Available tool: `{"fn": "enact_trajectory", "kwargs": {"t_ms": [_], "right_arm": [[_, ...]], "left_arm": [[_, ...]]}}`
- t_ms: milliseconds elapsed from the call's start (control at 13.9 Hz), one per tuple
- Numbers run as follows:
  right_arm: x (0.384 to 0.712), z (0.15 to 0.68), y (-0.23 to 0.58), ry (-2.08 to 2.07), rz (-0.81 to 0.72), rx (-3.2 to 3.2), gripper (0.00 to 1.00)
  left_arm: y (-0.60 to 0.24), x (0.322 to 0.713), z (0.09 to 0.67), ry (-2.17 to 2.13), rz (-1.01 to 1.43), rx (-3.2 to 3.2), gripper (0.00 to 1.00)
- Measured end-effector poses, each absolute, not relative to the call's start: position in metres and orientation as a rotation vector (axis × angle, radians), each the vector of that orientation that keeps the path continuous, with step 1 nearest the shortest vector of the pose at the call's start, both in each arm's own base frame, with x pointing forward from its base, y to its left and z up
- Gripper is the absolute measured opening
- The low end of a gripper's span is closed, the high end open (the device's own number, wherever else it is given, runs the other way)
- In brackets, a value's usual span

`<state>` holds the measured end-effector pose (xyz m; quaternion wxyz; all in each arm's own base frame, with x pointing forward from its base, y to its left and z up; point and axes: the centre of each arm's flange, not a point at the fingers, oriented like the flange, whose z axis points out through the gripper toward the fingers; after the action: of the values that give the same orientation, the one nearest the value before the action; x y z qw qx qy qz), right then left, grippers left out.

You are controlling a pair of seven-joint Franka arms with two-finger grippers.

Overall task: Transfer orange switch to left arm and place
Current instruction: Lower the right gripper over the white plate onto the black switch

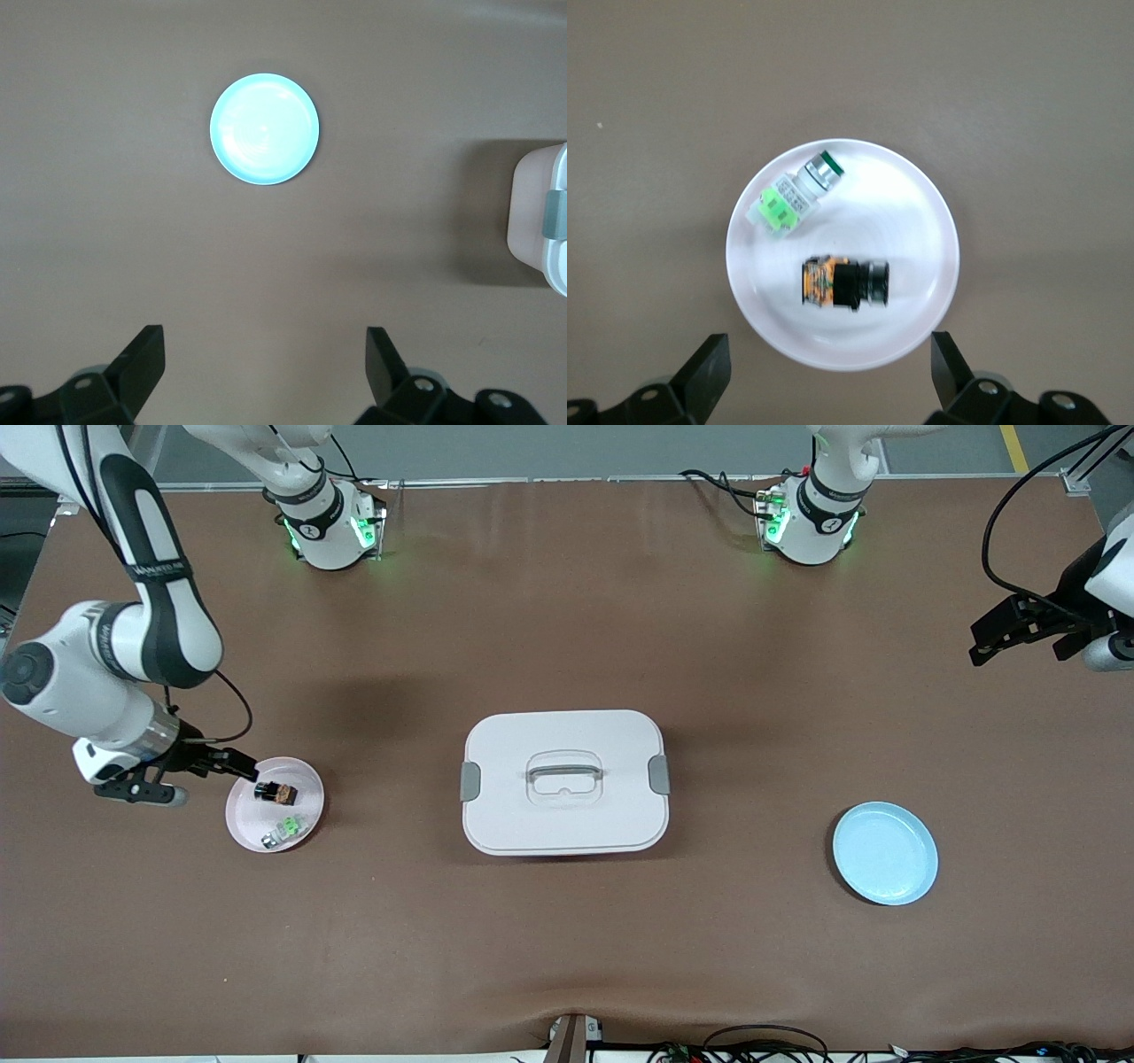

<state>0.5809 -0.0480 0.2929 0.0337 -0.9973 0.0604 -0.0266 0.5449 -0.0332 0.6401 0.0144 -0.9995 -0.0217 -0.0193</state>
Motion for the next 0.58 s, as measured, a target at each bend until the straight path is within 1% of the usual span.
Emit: {"fn": "enact_trajectory", "kwargs": {"t_ms": [289, 577], "right_arm": [[0.586, 0.247, -0.037, 0.139, -0.089, -3.087, 1.00], [0.587, 0.229, -0.038, 0.099, -0.073, -3.113, 1.00]], "left_arm": [[-0.033, 0.545, 0.640, -0.068, -0.061, -3.112, 1.00], [-0.033, 0.545, 0.642, -0.070, -0.067, -3.112, 1.00]]}}
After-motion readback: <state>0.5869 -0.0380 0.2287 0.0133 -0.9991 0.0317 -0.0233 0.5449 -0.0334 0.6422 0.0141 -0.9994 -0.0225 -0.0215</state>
